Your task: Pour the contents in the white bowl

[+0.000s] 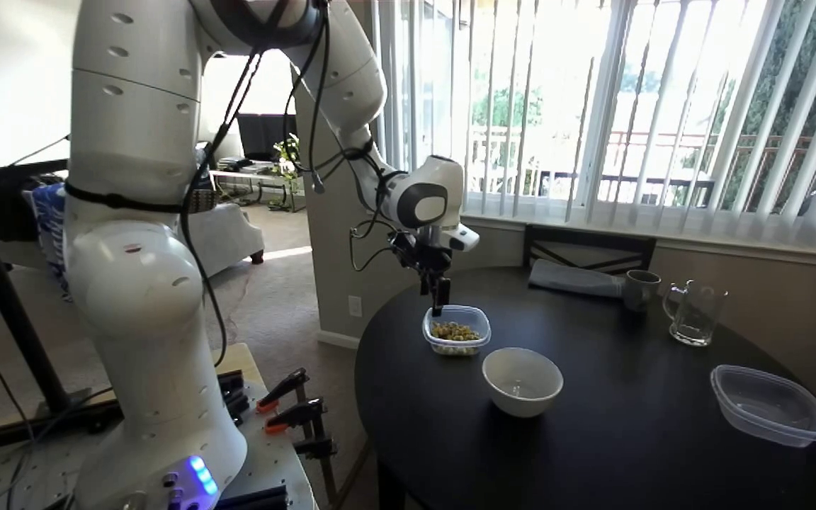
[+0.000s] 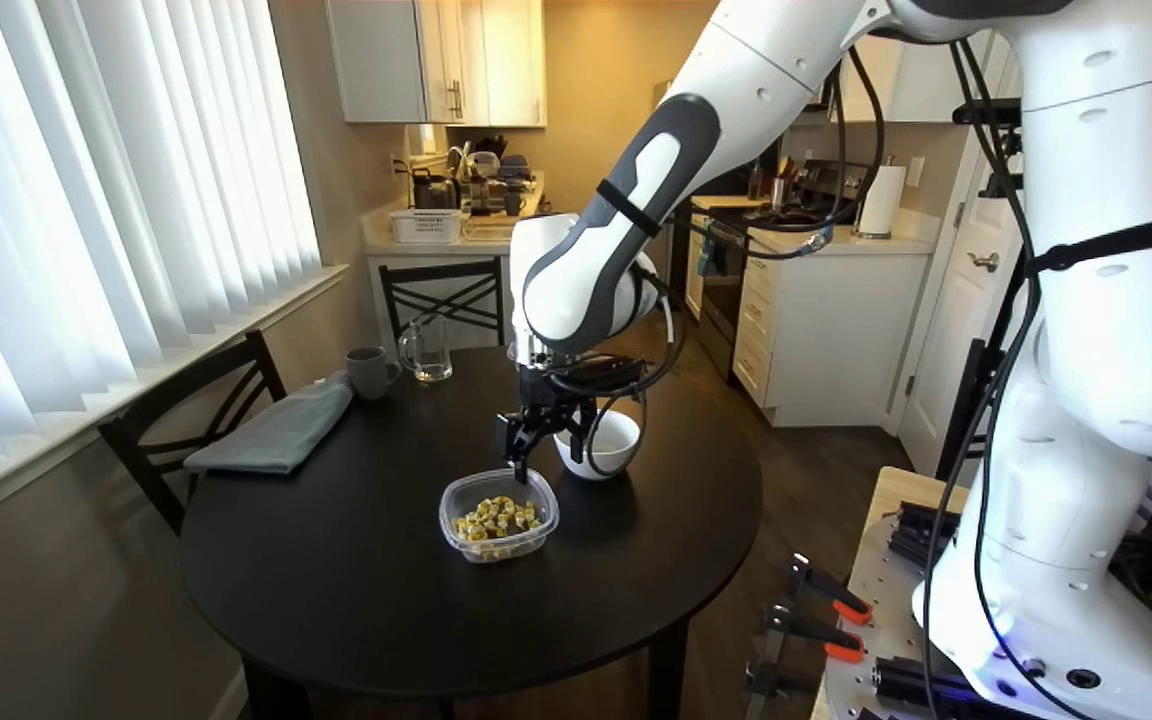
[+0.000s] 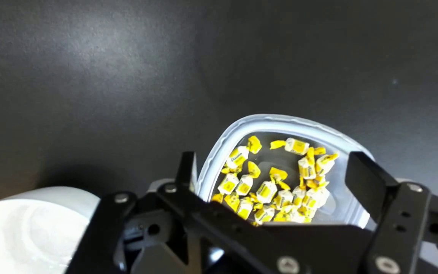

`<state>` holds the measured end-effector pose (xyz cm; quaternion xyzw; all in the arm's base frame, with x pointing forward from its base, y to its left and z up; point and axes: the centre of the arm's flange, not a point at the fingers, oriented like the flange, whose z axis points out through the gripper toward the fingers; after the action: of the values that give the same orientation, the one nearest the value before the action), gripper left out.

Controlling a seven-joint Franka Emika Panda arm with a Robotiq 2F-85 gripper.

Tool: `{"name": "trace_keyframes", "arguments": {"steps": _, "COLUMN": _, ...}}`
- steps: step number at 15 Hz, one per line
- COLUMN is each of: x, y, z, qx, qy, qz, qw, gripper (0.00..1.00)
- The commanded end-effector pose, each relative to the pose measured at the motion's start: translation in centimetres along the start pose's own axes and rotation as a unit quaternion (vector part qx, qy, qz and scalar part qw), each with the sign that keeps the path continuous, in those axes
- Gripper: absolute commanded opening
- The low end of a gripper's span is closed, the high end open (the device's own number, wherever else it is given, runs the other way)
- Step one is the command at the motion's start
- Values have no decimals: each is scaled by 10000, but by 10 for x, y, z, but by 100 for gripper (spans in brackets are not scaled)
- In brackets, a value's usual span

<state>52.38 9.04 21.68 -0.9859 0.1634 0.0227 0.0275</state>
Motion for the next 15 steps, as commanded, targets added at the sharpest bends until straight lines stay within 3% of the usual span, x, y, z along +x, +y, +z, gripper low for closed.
{"name": "trace_keyframes", "arguments": {"steps": 1, "x": 43, "y": -3, "z": 35, "qx": 65, "qy": -81, "qz": 380, "qw": 9992, "gripper": 100}}
{"name": "trace_keyframes", "arguments": {"steps": 8, "x": 79, "y": 11, "z": 93, "qx": 136, "qy": -349, "qz": 1070, "qw": 9936, "gripper": 100}}
{"name": "trace_keyframes", "arguments": {"steps": 14, "x": 77, "y": 41, "z": 97, "qx": 365, "qy": -400, "qz": 1585, "qw": 9859, "gripper": 100}}
{"name": "trace_keyframes", "arguments": {"steps": 15, "x": 77, "y": 43, "z": 96, "qx": 394, "qy": -398, "qz": 1629, "qw": 9850, "gripper": 75}}
